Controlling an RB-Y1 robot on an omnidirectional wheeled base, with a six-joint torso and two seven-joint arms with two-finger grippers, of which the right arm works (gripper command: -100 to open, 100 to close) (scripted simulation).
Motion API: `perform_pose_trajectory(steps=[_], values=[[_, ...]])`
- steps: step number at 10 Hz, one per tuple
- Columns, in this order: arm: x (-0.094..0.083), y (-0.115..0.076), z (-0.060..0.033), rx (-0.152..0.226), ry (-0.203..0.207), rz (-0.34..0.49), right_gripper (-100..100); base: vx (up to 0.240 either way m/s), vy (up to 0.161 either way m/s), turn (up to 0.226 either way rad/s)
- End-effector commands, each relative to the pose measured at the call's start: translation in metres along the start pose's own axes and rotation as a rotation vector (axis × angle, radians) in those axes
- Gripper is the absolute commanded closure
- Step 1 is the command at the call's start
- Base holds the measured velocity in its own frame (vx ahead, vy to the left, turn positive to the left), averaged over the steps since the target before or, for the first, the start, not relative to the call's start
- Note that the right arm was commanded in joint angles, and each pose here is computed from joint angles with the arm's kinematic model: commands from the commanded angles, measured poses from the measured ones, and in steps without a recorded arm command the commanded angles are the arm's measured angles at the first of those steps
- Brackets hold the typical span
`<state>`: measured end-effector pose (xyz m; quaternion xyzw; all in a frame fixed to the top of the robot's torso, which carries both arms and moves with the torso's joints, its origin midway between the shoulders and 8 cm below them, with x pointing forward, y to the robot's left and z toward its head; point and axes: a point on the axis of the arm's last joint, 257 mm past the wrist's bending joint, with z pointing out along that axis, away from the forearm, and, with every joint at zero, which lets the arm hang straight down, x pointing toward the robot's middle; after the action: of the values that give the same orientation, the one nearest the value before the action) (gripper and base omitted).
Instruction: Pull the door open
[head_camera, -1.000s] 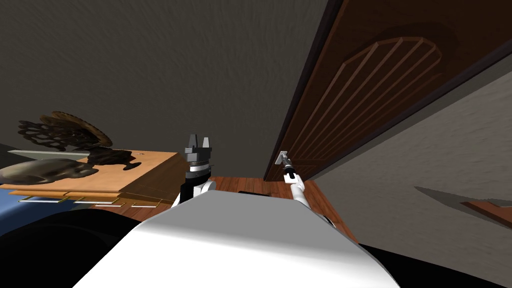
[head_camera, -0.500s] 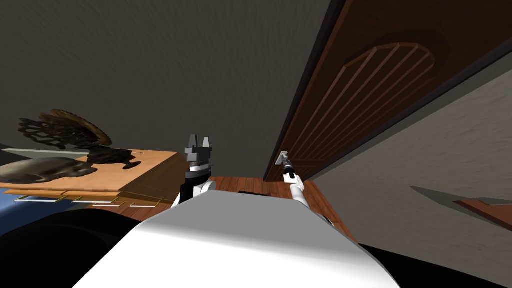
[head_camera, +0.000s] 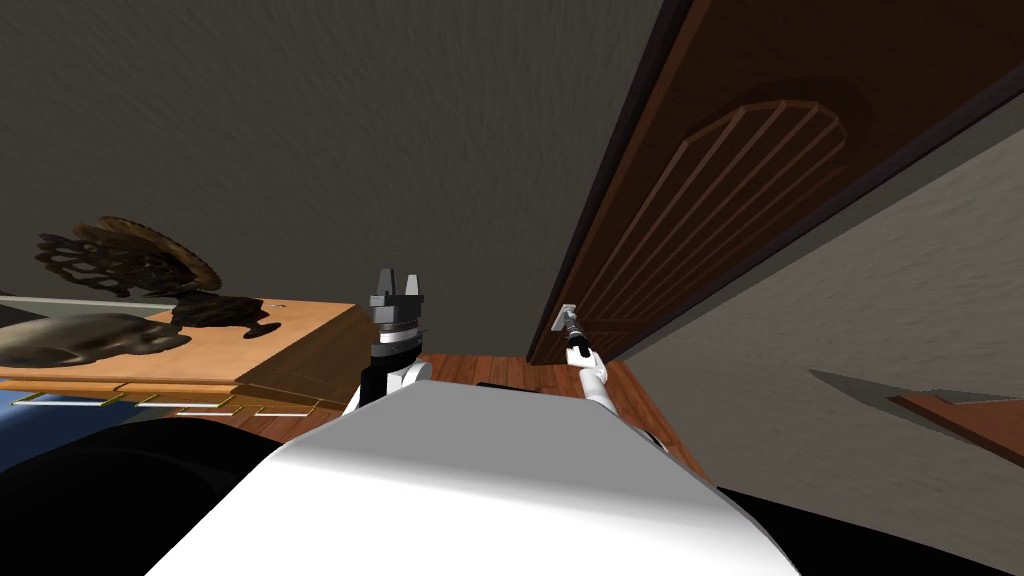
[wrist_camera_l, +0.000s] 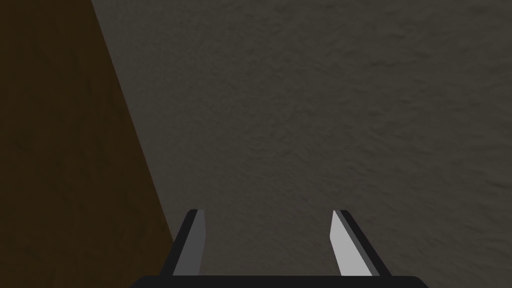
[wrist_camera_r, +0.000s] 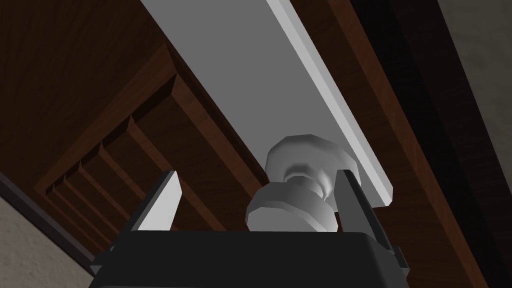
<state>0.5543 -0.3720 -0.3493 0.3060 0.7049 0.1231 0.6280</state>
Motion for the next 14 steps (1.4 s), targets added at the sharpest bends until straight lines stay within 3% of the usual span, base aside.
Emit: perform_pose_trajectory(steps=[1, 6, 7, 14], values=[[-0.024, -0.023, 0.0007, 0.034, -0.029, -0.003, 100, -0.011, -0.009, 0.026], [-0.024, -0.023, 0.0007, 0.034, -0.029, -0.003, 100, 0.002, 0.002, 0.006], [-0.002, -0.002, -0.0005, -0.009, -0.007, 0.047, 100, -0.033, 0.019, 0.126], [-0.005, 0.007, 0.0027, -0.036, -0.011, 0.259, 100, -0.043, -0.034, 0.080]])
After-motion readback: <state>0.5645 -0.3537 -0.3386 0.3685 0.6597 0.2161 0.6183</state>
